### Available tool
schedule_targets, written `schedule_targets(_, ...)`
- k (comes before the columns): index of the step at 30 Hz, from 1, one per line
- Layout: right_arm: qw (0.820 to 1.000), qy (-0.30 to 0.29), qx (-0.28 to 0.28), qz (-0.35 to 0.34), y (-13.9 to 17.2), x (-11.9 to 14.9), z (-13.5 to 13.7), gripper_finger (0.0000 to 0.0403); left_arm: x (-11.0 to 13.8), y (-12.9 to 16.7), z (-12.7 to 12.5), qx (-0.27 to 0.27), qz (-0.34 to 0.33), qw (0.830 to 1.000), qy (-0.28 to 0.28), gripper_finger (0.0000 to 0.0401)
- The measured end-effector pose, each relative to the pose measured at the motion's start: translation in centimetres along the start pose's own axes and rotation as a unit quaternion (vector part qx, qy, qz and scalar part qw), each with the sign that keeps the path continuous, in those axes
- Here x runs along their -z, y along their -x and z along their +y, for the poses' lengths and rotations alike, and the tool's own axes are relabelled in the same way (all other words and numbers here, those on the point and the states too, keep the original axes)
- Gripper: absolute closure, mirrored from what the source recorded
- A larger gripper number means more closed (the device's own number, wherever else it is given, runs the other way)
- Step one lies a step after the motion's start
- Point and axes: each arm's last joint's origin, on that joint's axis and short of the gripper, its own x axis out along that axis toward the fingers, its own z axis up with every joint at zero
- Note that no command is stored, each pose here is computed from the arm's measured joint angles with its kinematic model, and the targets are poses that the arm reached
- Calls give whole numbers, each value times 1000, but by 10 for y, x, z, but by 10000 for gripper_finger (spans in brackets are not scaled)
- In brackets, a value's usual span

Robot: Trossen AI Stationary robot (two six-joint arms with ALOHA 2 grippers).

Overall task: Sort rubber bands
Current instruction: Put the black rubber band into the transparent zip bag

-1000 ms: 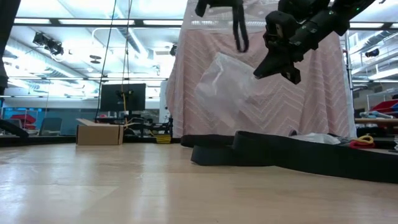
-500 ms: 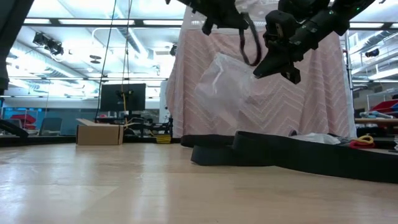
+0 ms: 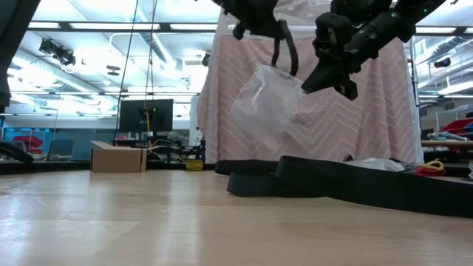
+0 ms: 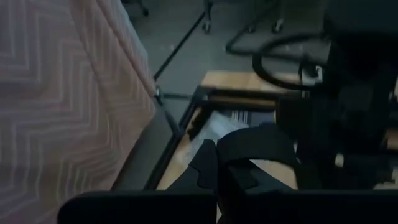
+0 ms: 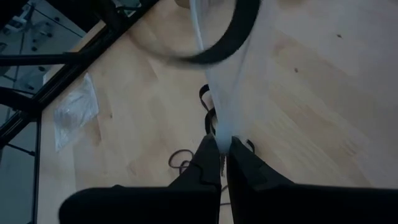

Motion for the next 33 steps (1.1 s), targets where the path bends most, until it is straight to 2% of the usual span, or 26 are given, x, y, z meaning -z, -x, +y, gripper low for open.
schedule_targets(6,1000,0,0,0,0,0,0,403,2,1,0,-17,14,1000,-15,400)
schedule_targets(11,1000,-1,16,2,0,1,-2,403,-12,10,6,-62,22,996,-61,400)
schedule_targets(14,1000,-1,15,-2,0,0,-1,403,-17,13,8,-64,15,995,-70,400)
schedule_targets(21,1000,0,11,-10,0,-1,-1,403,-4,-1,3,-52,47,995,-75,400)
schedule_targets(27,1000,-3,13,-14,0,-3,-3,403,7,-12,-5,-17,74,994,-83,400)
schedule_targets(33,999,1,-15,-43,2,-12,-4,403,18,-16,-8,7,114,989,-90,398)
